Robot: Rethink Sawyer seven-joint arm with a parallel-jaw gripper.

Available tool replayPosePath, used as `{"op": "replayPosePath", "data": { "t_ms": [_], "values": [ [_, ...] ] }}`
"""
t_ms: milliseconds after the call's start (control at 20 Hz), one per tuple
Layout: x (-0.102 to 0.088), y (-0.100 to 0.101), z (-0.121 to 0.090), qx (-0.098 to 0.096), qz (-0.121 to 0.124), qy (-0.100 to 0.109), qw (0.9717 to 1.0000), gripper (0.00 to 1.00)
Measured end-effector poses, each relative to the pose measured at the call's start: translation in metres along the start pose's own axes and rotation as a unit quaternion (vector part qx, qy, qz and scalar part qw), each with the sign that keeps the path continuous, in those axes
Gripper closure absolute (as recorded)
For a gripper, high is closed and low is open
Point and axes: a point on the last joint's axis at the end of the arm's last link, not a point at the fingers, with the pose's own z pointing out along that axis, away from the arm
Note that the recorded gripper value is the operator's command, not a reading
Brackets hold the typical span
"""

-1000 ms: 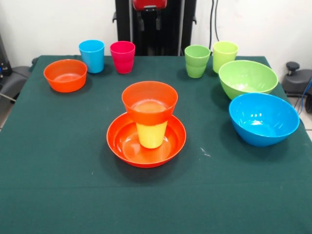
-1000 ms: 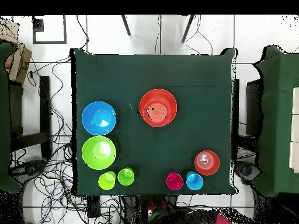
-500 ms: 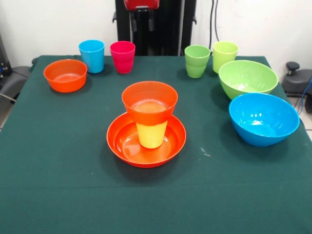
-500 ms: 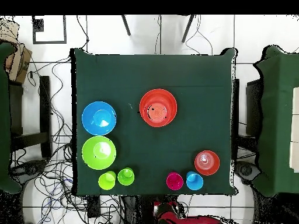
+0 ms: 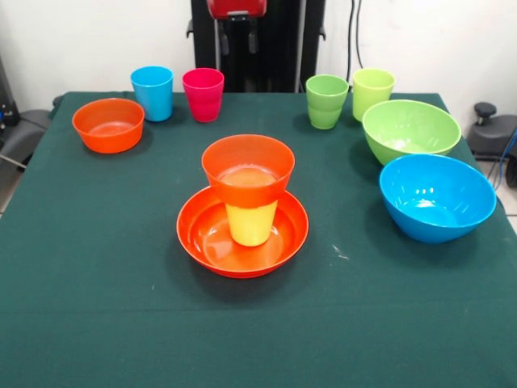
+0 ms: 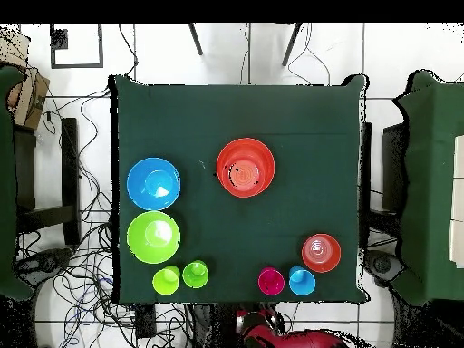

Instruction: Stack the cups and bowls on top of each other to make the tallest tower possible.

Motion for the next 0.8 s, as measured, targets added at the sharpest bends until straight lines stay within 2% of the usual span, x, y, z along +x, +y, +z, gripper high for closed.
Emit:
{"op": "replayPosePath", "data": {
  "t_ms": [550, 800],
  "values": [
    [-0.009, 0.003, 0.004, -0.001, -0.013, -0.007, 0.9999, 0.0],
    [-0.018, 0.0, 0.005, -0.005, -0.012, -0.019, 0.9997, 0.0]
  ]
}}
